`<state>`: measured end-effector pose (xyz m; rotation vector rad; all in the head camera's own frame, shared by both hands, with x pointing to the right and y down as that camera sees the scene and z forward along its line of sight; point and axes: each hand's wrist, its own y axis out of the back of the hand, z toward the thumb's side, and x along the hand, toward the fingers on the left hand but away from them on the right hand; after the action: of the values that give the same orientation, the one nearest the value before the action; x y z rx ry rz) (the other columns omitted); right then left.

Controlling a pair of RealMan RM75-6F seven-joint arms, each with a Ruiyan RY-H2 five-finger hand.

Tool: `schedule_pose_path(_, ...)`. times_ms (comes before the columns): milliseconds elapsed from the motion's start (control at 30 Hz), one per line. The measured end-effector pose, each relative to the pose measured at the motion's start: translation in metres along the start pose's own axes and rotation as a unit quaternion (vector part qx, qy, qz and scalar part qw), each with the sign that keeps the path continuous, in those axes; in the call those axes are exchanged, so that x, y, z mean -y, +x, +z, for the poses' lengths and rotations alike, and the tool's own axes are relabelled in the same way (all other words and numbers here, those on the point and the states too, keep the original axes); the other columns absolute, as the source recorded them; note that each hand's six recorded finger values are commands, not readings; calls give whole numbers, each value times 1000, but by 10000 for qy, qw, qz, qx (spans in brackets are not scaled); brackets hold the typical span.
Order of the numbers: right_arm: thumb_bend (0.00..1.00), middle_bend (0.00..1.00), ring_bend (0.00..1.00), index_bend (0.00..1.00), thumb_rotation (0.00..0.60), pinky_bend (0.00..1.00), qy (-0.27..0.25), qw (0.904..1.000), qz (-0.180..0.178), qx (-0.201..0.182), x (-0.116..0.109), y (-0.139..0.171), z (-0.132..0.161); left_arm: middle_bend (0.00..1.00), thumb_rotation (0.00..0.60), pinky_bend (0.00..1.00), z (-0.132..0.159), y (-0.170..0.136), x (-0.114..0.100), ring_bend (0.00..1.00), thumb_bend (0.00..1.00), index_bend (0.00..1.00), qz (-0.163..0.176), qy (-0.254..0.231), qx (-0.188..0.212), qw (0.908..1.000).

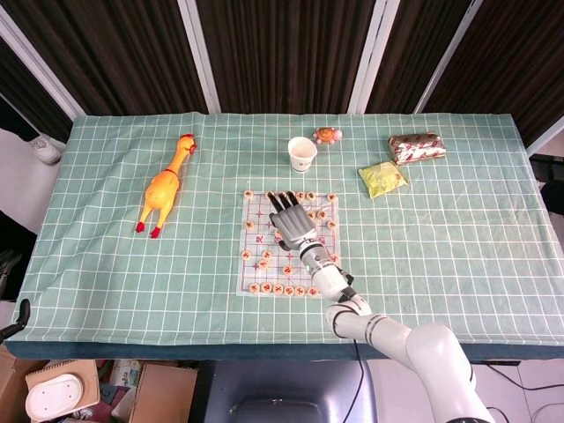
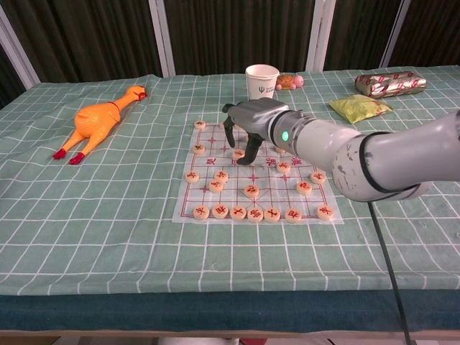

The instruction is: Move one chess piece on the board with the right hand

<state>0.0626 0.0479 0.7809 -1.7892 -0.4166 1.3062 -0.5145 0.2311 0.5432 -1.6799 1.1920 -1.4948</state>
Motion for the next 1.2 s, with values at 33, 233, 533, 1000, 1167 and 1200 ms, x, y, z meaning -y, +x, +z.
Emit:
schedule_pose_path(33, 415, 35, 0, 561, 600, 0, -2, 10000, 2, 2, 0, -1, 0, 0, 600, 45, 0, 0, 0, 0, 535, 0, -3, -2, -2, 10000)
schedule_pose_path(233, 437, 38, 0, 575, 600, 0, 0, 10000, 10, 7, 2, -4, 3, 0, 600, 45, -2, 1, 0, 0, 536, 0, -17, -16, -20, 10000)
schedule_pose_path(533, 441, 39, 0, 579, 600, 0, 30, 10000, 37, 69, 4, -6, 2, 0, 600, 45, -3, 0, -2, 0, 535, 0, 23, -41, -27, 10000)
schedule_pose_path(1000, 442, 45, 0, 604, 600, 0, 120, 9998, 66, 129, 6, -6, -2, 0, 600, 45, -3, 0, -4, 0, 535, 0, 34, -64, -18, 10000)
schedule_pose_path(1167, 446, 60, 0, 641, 600, 0, 102, 9998, 49, 160, 5, -6, -3, 0, 600, 46, -4, 0, -5, 0, 535, 0, 53, -79, -35, 9999)
schedule_pose_path(1200, 452, 64, 0, 649, 600, 0, 100, 9998, 44, 165, 5, -6, -3, 0, 600, 45, -5, 0, -5, 0, 535, 0, 58, -83, -38, 9999)
